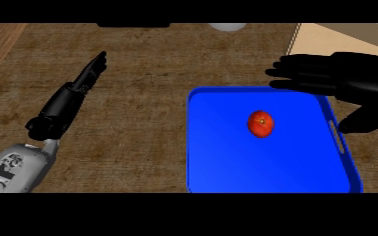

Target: Pick the tomato from the tray and place it in the cardboard box

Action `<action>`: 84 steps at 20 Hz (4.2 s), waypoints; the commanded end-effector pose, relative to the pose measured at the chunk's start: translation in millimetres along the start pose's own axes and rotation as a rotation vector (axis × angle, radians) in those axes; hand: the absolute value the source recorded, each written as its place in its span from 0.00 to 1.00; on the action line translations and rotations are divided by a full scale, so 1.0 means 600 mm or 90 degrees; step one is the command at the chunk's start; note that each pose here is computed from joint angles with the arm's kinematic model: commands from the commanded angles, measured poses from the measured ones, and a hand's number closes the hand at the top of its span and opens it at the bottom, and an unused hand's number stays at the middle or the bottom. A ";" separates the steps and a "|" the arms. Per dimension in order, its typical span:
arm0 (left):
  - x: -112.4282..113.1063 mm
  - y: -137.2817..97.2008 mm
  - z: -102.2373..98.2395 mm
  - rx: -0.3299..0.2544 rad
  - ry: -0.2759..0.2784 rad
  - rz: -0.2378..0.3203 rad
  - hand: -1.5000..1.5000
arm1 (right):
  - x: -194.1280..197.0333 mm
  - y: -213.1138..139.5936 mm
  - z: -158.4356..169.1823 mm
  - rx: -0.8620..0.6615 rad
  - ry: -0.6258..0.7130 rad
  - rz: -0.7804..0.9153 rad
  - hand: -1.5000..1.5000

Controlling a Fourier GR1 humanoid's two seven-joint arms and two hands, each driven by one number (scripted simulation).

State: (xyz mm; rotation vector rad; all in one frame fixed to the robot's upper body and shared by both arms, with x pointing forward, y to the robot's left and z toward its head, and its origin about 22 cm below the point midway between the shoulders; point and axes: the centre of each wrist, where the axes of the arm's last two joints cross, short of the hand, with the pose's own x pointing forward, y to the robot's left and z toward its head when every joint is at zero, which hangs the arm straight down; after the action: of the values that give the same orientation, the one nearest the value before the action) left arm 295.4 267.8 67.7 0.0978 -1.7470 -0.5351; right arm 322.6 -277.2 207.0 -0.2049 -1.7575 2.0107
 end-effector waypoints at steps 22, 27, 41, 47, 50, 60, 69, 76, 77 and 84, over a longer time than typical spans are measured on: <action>-0.025 0.022 0.009 0.001 -0.001 0.001 0.50 | 0.108 0.117 -0.058 0.119 0.121 0.079 0.00; -0.006 -0.010 -0.015 0.006 0.000 0.000 0.50 | 0.099 0.144 -0.088 0.121 0.121 0.097 0.00; -0.013 0.014 0.012 0.005 -0.005 -0.001 0.50 | 0.046 0.187 -0.117 0.151 0.126 0.096 0.00; 0.011 -0.017 0.017 0.000 0.004 -0.004 0.50 | 0.018 0.203 -0.135 0.161 0.143 0.092 0.00; -0.003 -0.019 0.003 0.004 0.005 0.008 0.50 | 0.046 0.232 -0.136 0.146 0.171 0.117 0.00; 0.005 -0.004 0.014 0.001 0.004 0.002 0.50 | -0.008 0.274 -0.135 0.192 0.145 0.096 0.00; -0.020 0.002 0.015 0.006 0.008 -0.004 0.50 | 0.021 0.267 -0.166 0.080 0.043 0.159 1.00; 0.000 0.000 0.016 -0.002 0.001 -0.004 0.50 | -0.053 0.270 -0.135 0.018 0.219 -0.087 1.00; 0.006 -0.011 0.013 -0.005 -0.011 -0.004 0.50 | -0.068 0.253 -0.127 0.007 0.218 -0.089 1.00; 0.008 0.005 0.021 0.000 0.008 0.001 0.50 | -0.011 0.180 -0.114 -0.146 0.171 -0.018 1.00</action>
State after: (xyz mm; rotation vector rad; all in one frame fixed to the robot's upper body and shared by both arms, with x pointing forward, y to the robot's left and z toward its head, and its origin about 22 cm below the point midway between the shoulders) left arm 288.6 266.9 63.5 0.1021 -1.7422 -0.5294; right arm 343.8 -217.3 63.2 -0.4612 -1.6784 1.7353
